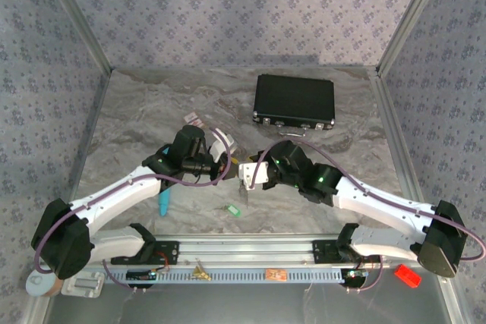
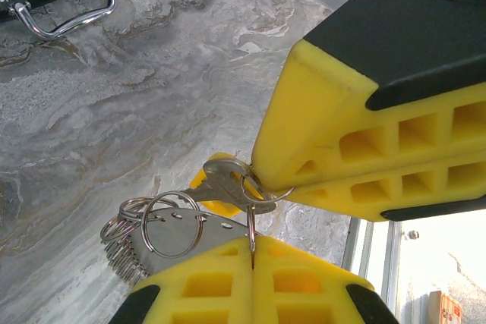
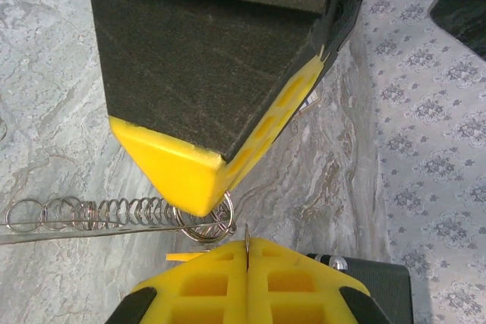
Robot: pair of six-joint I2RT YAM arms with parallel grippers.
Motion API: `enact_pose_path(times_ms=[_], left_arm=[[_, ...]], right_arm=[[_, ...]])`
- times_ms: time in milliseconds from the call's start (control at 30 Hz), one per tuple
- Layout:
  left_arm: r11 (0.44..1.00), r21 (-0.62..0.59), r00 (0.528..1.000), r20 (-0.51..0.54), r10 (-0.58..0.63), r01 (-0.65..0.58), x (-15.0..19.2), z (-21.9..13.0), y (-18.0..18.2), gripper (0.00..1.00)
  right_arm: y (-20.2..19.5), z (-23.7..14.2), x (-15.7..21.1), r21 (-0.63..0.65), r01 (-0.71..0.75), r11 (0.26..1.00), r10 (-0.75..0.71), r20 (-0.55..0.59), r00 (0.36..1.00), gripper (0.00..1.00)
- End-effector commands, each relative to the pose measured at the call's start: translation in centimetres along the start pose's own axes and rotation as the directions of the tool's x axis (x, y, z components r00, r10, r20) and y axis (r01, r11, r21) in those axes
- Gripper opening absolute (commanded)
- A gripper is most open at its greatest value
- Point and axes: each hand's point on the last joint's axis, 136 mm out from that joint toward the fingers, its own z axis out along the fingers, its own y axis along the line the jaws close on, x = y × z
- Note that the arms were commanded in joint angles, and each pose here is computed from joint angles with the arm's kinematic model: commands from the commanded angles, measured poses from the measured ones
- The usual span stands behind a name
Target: Put the keys on the keyring
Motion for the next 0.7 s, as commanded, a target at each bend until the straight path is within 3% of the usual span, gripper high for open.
enact_pose_path(times_ms=[0,667], left_arm=[[0.999,0.024,0.999,0.036,0.028,-0.029,-1.7,-0.3,-0.9,0.00],[0.999,-0.005,0.998,0.051,0.041,-0.041,-2.1,-0.5,-0.6,0.00]], right_arm=[[-0.4,-0.3,-0.8,-0.002,0.038,0.999,-0.038,0.008,0.999,0.00],[1.1,-0.2,-0.7,-0.073,0.051,0.996,-0.051,0.007,0.999,0.00]])
